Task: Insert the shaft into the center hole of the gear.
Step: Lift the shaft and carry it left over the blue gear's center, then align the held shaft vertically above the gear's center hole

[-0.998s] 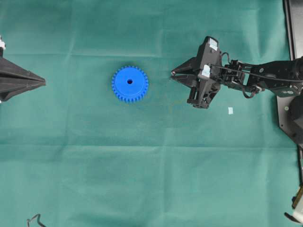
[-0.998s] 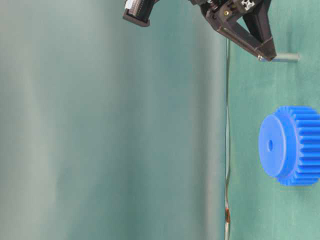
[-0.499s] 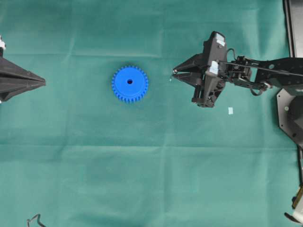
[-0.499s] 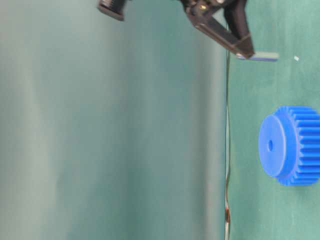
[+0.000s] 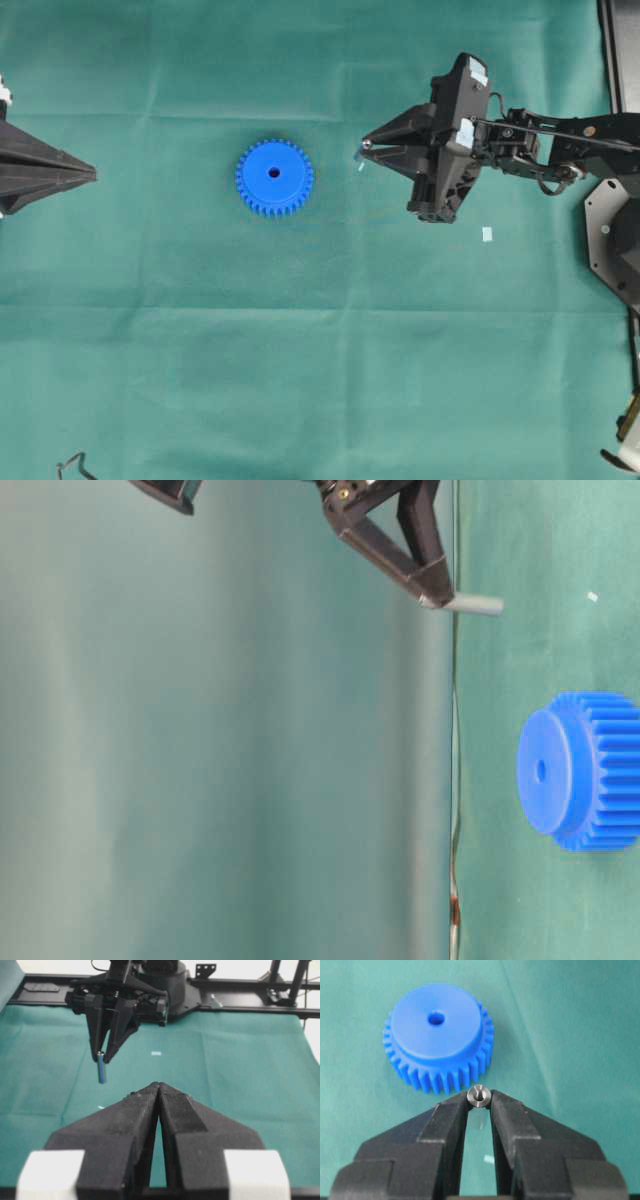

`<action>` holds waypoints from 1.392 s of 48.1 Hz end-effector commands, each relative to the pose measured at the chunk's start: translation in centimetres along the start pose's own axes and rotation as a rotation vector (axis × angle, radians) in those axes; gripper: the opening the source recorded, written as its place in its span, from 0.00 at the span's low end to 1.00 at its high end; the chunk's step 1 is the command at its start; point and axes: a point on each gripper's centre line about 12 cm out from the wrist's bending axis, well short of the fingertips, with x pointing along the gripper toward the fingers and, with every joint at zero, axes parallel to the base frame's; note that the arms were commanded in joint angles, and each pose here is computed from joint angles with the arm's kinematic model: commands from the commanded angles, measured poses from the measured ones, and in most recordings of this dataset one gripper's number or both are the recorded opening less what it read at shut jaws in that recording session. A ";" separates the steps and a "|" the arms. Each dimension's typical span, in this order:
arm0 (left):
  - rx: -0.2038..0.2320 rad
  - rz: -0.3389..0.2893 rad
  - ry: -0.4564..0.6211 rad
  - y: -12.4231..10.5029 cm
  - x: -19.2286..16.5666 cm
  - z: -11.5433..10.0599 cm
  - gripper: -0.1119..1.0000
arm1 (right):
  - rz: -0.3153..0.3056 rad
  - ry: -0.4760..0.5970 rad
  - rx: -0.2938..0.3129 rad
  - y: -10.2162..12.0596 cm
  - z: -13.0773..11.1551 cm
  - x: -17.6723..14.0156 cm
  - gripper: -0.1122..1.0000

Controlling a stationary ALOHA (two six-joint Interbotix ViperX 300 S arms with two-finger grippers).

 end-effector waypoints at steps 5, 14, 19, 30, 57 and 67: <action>0.000 -0.002 -0.023 0.0 0.2 0.9 0.10 | 0.033 -0.024 -0.019 1.5 2.1 1.4 0.25; 0.001 -0.004 -0.023 -0.1 0.2 0.9 0.10 | 0.056 -0.010 -0.033 2.8 3.4 3.4 0.25; 0.000 -0.004 -0.023 -0.1 0.2 0.9 0.10 | 0.066 -0.012 -0.039 3.4 4.3 4.5 0.25; 0.000 -0.004 -0.023 -0.1 0.2 0.9 0.10 | 0.081 -0.027 -0.055 4.3 5.7 6.0 0.25; 0.000 -0.004 -0.021 -0.1 0.2 0.9 0.10 | 0.072 0.011 -0.059 4.2 4.5 8.4 0.25; 0.001 -0.004 -0.021 -0.1 0.2 0.9 0.10 | 0.067 0.018 -0.057 4.1 4.1 8.9 0.25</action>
